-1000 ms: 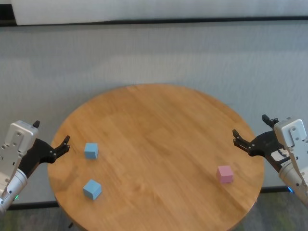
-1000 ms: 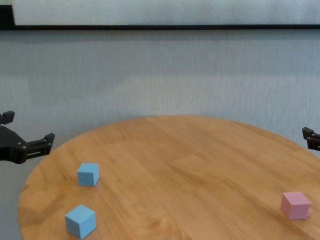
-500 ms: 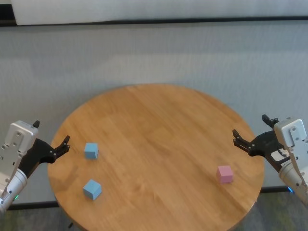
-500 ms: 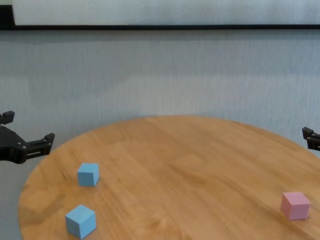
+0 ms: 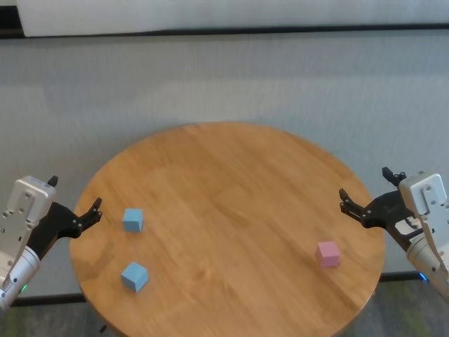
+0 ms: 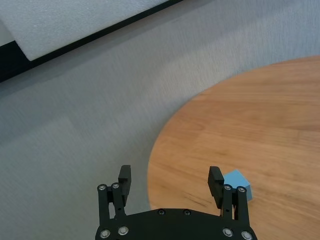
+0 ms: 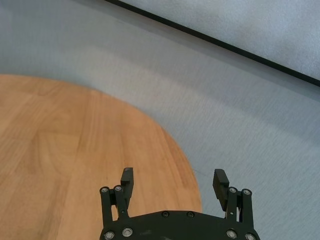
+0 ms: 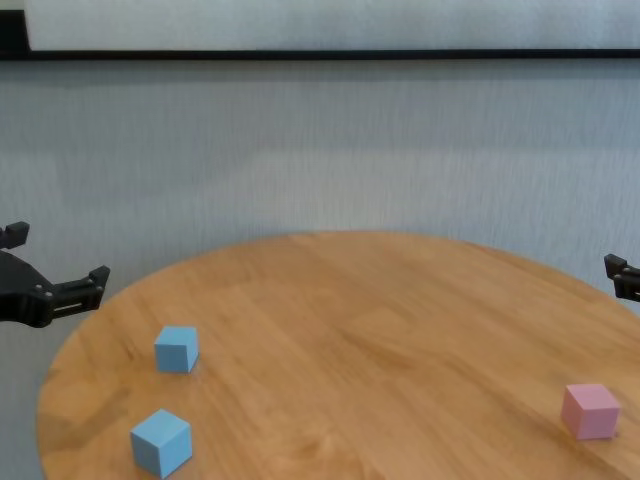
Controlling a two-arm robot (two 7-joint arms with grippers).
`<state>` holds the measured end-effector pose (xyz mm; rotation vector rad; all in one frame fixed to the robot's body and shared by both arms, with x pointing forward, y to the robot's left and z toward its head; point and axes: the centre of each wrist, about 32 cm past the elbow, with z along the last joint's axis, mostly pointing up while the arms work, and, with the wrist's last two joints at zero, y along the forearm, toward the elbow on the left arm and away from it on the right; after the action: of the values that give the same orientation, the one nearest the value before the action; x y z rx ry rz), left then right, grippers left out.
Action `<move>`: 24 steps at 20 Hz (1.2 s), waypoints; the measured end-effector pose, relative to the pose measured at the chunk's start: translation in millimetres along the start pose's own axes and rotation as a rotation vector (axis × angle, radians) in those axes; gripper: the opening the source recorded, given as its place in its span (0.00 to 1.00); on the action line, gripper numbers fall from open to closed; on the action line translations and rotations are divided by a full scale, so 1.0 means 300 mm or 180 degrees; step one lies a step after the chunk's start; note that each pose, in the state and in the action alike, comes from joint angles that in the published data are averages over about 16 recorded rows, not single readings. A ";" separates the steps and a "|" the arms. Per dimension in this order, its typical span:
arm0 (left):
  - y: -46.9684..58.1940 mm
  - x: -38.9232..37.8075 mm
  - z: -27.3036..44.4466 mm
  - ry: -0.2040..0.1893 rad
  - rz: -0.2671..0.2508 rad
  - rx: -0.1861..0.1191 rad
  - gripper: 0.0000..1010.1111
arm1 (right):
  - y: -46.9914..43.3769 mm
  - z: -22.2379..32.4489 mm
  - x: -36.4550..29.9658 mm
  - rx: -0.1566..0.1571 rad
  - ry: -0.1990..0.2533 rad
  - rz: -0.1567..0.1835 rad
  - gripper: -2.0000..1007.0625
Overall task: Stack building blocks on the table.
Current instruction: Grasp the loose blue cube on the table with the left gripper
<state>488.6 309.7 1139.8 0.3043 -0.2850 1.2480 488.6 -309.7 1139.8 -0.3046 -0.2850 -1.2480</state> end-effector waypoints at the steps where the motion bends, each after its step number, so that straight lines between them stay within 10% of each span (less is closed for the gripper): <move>1: 0.000 0.000 0.000 0.0000 0.0000 0.0000 0.99 | 0.000 0.000 0.000 0.0000 0.0000 0.0000 1.00; 14: 0.010 -0.001 0.013 -0.0015 -0.0139 0.0029 0.99 | 0.000 0.000 0.000 0.0000 0.0000 0.0000 1.00; 24: 0.061 0.008 0.074 0.0006 -0.0757 0.0216 0.99 | 0.000 0.000 0.000 0.0000 0.0000 0.0000 1.00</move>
<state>470.8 308.7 1162.4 0.3839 -0.1986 1.0245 488.6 -309.6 1139.7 -0.3046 -0.2850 -1.2480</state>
